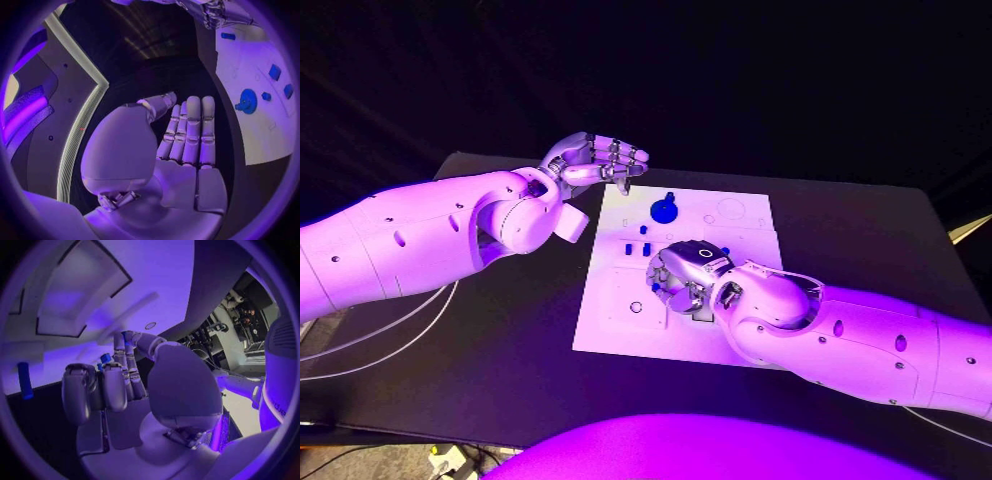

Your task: Assemble the parts on the task board

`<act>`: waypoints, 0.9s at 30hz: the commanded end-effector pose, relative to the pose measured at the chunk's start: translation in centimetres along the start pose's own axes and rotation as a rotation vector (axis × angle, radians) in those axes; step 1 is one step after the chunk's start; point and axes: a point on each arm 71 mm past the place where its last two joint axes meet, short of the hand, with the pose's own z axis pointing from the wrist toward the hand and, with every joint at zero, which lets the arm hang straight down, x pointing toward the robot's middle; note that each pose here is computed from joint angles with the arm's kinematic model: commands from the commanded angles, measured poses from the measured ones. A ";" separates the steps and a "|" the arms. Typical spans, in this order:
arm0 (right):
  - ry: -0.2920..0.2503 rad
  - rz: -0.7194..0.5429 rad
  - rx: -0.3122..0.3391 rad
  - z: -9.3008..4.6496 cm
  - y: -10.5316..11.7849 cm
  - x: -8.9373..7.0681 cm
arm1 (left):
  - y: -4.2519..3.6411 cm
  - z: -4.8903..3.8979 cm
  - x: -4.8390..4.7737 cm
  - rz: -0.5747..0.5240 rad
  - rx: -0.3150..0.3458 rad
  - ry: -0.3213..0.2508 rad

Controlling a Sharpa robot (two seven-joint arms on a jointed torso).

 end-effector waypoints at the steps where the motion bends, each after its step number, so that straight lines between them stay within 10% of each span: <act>1: 0.030 -0.008 -0.005 -0.2 -0.1 0.4 | -0.12 0.04 0.09 -0.008 0.005 0.003; 18: -0.047 0.018 0.010 -2.1 -0.9 -0.9 | -0.06 -0.04 -0.08 -0.007 0.001 0.004; 27: -0.143 0.031 0.059 -4.2 -3.9 -4.9 | -0.05 -0.19 -0.30 -0.006 0.000 -0.001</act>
